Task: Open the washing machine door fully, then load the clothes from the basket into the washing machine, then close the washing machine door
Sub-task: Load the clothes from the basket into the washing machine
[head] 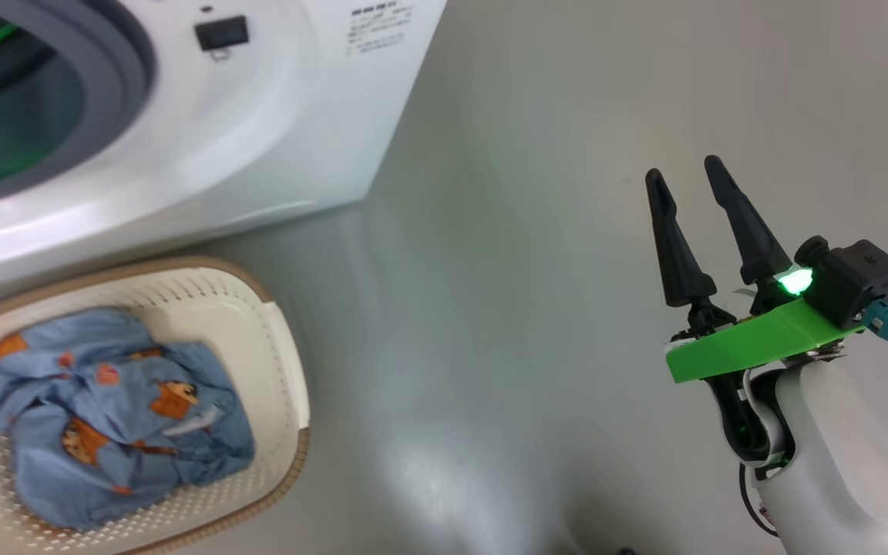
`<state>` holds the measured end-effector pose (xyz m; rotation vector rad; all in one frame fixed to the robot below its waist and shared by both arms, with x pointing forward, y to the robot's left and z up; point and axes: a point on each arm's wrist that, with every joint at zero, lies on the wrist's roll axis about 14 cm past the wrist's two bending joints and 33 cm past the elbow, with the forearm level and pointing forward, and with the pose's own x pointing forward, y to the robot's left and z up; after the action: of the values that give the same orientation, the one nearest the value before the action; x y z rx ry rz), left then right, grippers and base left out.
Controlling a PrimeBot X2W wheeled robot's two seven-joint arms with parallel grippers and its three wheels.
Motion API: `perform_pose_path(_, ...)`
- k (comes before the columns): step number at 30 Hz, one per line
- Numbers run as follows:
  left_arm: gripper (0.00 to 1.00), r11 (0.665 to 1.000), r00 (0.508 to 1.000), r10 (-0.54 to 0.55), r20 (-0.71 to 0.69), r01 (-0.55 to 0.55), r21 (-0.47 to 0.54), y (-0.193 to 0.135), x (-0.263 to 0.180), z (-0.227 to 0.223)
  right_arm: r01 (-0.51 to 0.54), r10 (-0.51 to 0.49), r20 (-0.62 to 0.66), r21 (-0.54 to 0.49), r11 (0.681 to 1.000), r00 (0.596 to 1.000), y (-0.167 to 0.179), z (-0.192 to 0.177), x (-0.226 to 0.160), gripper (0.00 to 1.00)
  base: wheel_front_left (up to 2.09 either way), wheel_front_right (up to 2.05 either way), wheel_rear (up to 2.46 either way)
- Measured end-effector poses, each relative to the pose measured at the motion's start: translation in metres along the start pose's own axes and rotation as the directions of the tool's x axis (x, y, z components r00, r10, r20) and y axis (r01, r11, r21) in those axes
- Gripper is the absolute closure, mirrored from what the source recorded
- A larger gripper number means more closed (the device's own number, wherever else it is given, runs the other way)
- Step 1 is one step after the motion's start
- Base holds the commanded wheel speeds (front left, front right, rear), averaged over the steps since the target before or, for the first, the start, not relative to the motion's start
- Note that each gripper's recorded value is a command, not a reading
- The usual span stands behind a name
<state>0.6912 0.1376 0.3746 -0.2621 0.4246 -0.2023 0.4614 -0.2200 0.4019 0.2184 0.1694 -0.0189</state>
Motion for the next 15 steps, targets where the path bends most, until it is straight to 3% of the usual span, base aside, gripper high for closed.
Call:
perform_pose_path(8,0.0,0.999,0.996,-0.04,0.082,0.038,0.03,-0.019,-0.047,-0.004,-0.043,0.043,0.051,-0.01,0.999,0.998,0.012,0.026,-0.008,0.0,0.0,0.0,0.0)
perform_pose_path(15,0.0,0.999,0.996,-0.048,0.075,0.046,0.023,-0.029,-0.104,-0.027,-0.065,0.066,0.076,-0.008,0.998,0.995,0.019,0.041,-0.032,0.0,0.0,0.0,0.0)
